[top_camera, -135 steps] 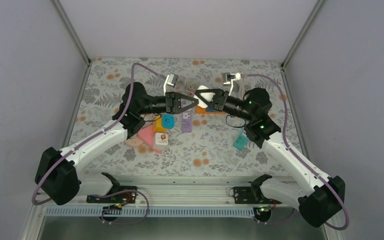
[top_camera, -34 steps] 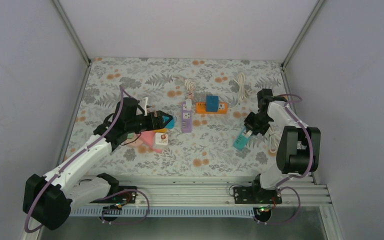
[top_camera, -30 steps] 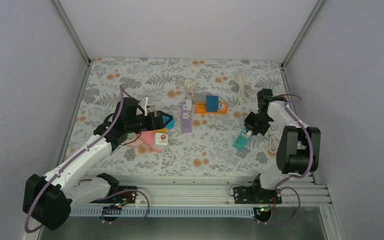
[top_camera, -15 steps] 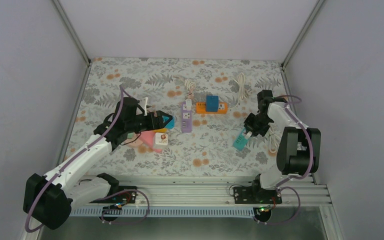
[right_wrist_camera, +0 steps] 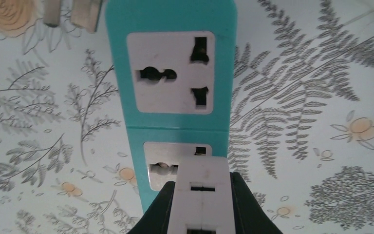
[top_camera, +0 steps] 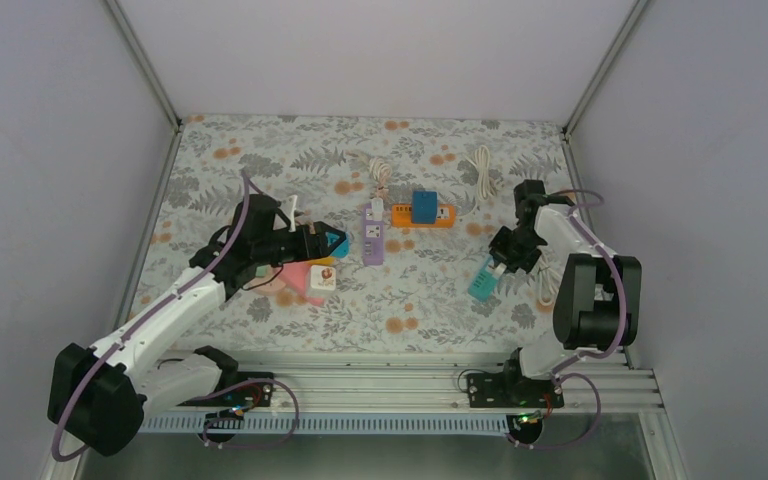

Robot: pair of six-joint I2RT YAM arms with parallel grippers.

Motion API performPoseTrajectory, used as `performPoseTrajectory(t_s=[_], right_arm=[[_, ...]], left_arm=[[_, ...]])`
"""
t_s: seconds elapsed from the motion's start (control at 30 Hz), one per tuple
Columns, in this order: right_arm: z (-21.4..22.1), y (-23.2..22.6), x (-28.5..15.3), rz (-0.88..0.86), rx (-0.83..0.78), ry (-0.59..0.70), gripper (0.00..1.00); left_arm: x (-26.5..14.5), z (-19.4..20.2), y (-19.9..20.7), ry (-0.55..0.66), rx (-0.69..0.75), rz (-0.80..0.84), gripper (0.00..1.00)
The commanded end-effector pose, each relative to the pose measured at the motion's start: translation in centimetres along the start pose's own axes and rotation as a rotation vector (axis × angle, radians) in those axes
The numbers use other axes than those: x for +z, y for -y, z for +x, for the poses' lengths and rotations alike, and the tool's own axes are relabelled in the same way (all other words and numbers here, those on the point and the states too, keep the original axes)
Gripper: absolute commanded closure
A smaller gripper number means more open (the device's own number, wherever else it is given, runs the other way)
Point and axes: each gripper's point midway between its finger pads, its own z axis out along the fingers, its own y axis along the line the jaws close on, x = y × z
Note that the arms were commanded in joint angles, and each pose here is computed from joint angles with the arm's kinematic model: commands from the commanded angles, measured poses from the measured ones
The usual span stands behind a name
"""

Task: Insert the plug
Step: Insert the plug into the socket.

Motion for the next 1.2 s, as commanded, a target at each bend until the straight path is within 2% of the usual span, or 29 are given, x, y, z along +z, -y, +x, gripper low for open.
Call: performPoseTrajectory(t_s=[0.0,0.27,0.8,1.03,1.1,1.17], right_arm=[[-1.4,0.9,-0.7,0.049,0.006,0.078,0.97],[-0.5,-0.3,0.7,-0.023,-0.013,0.017,0.97],[0.2,3.9,3.7,0.176,0.041,-0.001,0.96],[-1.0,2.0,2.0,0.092,0.045,0.051,0.65],[-1.4,0.9,0.8,0.044,0.034,0.073,0.59],[-1.8,0.2,-0.2,0.014,0.025,0.087,0.58]], left_arm=[[0.2,-0.1,0.1,-0.005,0.008,0.014,0.12],[0.1,0.1,0.0,-0.004,0.007,0.014,0.13],[0.0,0.2,-0.3,-0.006,0.004,0.002,0.12],[-0.2,0.0,-0.3,-0.002,0.005,-0.003,0.12],[-0.3,-0.2,-0.1,0.003,0.009,-0.001,0.12],[-0.3,-0.3,-0.1,0.004,0.009,-0.004,0.12]])
